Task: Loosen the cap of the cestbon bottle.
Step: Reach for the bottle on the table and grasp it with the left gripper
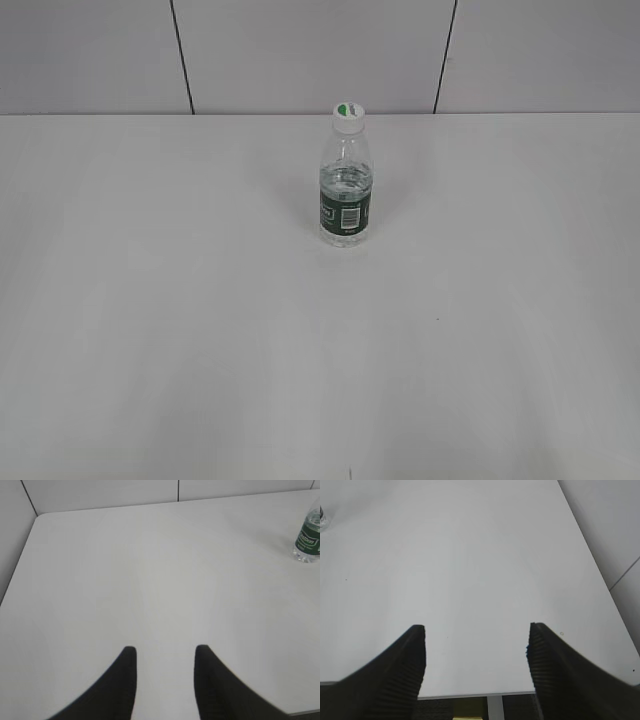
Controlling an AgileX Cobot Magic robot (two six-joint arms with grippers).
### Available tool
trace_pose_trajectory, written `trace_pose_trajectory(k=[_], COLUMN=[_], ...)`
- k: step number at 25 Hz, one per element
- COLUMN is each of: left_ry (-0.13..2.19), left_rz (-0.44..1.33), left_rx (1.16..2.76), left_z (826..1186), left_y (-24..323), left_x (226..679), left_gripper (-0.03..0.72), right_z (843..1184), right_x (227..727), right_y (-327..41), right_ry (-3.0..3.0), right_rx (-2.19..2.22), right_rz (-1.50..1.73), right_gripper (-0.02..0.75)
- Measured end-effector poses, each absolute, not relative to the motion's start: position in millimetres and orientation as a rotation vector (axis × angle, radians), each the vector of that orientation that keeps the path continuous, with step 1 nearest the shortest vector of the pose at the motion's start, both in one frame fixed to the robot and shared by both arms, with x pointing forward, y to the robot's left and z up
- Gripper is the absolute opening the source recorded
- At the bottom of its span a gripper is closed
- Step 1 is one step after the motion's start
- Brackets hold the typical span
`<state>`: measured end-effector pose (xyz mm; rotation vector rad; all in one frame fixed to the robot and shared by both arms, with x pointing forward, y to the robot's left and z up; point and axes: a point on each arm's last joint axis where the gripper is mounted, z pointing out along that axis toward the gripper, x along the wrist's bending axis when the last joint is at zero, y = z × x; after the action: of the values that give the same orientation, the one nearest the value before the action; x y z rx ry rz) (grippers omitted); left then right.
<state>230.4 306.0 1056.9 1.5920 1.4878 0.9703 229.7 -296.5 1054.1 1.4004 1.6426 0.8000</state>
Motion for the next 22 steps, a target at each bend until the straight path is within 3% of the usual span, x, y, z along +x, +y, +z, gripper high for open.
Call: trace_pose_trajectory(k=[22], left_ry=[1.488], left_rz=[0.97], left_rx=[1.592], left_z=[1056.9], left_y=[306.0], left_x=[230.4], left_gripper=[0.241], right_z=[1054.1], right_x=[229.7], right_y=[-296.5], right_ry=[1.643], right_rx=[1.4], right_rz=[0.8], right_gripper=[0.492])
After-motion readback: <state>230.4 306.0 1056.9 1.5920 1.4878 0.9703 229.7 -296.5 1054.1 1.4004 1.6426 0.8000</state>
